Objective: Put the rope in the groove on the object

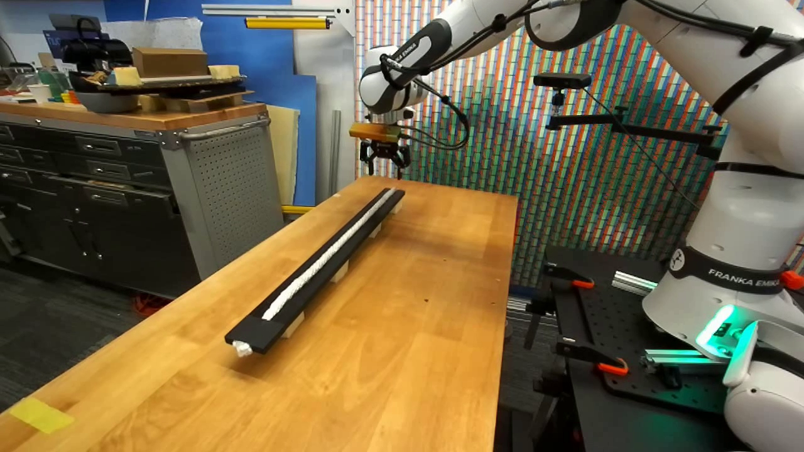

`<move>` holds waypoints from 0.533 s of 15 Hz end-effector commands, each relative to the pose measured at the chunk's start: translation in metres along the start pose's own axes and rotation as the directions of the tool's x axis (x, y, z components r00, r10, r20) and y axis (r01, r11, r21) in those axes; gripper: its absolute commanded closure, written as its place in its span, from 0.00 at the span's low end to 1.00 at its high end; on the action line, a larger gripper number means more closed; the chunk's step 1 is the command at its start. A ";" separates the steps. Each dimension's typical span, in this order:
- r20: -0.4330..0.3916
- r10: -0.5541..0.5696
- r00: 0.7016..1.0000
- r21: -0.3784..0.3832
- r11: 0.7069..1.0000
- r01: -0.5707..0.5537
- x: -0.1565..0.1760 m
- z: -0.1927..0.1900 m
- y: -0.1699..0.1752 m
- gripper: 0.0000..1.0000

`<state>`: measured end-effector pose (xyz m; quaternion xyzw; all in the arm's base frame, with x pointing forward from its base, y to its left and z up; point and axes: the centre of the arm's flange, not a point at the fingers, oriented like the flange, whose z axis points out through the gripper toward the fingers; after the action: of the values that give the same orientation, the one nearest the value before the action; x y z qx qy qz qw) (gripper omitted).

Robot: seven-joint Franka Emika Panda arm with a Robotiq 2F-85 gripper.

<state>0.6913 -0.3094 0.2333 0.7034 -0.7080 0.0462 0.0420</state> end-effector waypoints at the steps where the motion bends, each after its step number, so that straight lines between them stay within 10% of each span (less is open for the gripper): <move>1: 0.028 -0.107 0.994 0.072 0.992 0.105 -0.039 -0.045 0.014 0.00; 8: 0.081 -0.433 0.898 0.105 0.900 0.424 -0.145 -0.113 0.033 0.00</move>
<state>0.6962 -0.1981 0.2985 0.8044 -0.5922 0.0469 -0.0035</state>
